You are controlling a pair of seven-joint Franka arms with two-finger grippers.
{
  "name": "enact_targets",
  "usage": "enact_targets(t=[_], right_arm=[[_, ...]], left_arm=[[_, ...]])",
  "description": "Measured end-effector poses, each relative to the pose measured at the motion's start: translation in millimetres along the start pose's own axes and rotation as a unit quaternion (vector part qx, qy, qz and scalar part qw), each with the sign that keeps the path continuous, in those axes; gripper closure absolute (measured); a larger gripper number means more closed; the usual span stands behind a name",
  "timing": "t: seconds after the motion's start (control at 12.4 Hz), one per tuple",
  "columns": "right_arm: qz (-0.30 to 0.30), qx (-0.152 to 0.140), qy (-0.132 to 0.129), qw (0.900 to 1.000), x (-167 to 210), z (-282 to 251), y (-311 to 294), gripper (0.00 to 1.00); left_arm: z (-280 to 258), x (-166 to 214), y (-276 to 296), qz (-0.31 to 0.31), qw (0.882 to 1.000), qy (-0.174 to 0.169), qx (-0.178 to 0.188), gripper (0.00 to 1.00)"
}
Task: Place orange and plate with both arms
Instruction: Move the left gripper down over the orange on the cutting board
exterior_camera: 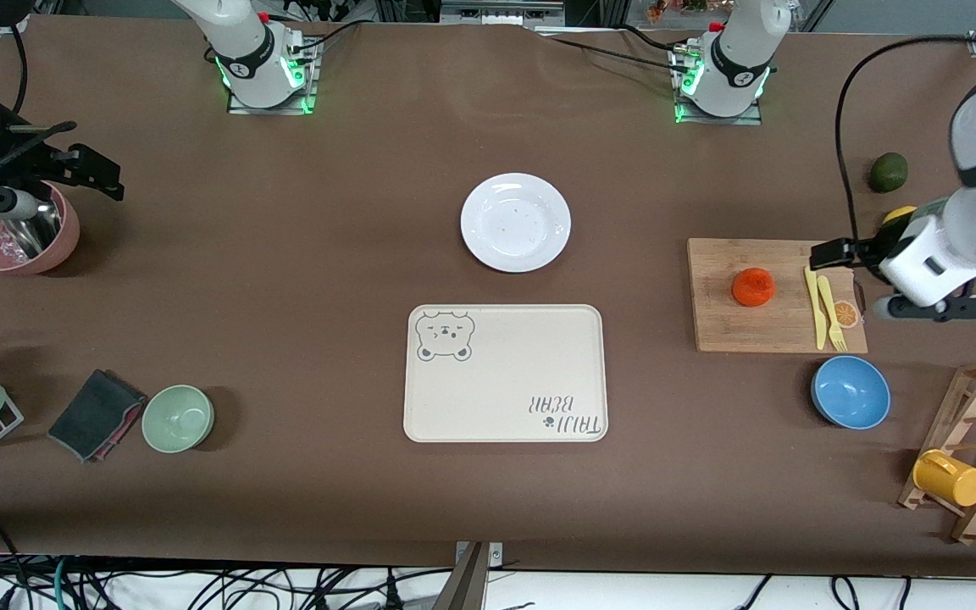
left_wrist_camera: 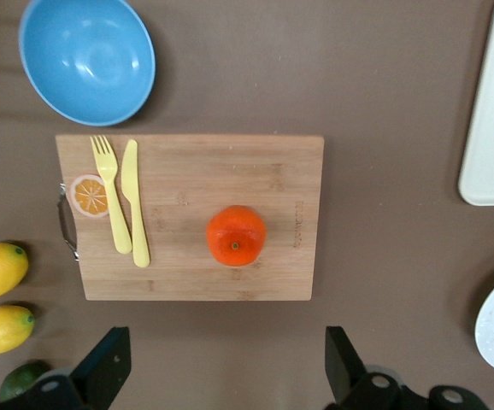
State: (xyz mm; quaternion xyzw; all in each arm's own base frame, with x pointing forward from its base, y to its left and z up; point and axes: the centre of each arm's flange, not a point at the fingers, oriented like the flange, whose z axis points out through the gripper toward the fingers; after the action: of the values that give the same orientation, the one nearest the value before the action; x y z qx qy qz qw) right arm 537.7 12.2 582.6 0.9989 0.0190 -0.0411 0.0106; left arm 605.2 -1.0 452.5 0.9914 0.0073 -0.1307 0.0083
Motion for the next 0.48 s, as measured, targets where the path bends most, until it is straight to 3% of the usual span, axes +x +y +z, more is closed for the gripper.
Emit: enact_targets(t=[0.16,0.48], right_arm=[[0.000,0.000,0.000,1.000,0.0,0.0,0.0,0.00],[0.000,0.000,0.000,1.000,0.0,0.0,-0.1,0.00]], left_arm=[[38.7,15.9,-5.0,-0.002,1.000,-0.004,0.008,0.00],[119.1,16.7,-7.4,-0.003,1.000,0.027,0.008,0.00]])
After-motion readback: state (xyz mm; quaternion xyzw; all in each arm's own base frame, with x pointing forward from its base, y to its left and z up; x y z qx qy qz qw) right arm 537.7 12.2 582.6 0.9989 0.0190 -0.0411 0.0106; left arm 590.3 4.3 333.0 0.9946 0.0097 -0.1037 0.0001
